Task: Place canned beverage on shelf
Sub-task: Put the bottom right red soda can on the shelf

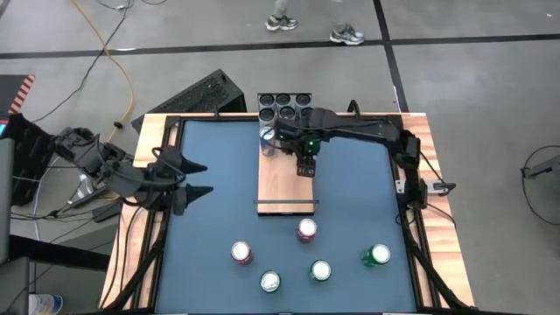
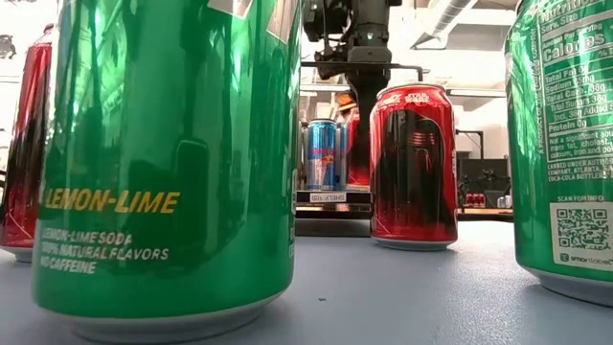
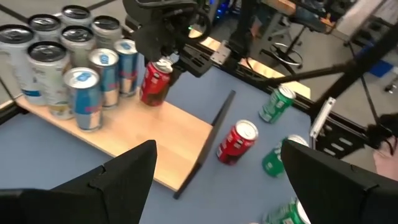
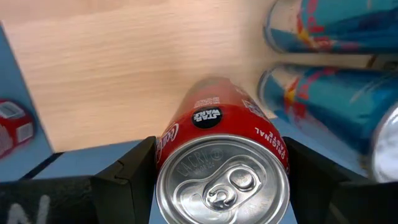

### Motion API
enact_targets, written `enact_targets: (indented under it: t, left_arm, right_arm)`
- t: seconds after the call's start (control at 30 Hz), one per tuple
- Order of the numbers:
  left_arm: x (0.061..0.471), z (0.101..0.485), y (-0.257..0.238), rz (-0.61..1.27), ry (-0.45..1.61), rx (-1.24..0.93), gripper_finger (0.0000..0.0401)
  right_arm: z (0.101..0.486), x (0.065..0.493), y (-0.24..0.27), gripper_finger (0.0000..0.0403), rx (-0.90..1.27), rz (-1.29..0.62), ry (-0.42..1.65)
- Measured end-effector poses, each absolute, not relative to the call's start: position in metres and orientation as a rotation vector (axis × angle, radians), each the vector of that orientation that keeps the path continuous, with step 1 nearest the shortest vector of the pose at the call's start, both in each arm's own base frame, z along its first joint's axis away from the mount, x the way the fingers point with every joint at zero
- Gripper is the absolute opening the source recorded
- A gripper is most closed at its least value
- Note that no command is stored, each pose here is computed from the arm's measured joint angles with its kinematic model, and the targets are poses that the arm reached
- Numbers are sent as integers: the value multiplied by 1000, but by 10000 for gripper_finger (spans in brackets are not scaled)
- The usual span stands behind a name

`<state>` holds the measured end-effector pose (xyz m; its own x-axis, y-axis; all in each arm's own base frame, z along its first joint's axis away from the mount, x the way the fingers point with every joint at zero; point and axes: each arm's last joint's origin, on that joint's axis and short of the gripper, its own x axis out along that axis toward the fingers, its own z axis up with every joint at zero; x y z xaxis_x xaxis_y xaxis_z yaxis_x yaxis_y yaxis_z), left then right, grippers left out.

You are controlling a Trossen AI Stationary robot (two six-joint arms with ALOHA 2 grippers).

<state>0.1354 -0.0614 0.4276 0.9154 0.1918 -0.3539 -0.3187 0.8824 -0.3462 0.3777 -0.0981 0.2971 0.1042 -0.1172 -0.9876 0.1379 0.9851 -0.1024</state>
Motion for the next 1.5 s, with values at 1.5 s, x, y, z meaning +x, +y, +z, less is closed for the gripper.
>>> enact_targets:
  t: [1.5]
  left_arm:
    - [140, 427, -50, 344, 310, -396, 330]
  right_arm:
    - [293, 380, -122, 266, -21, -83, 1401]
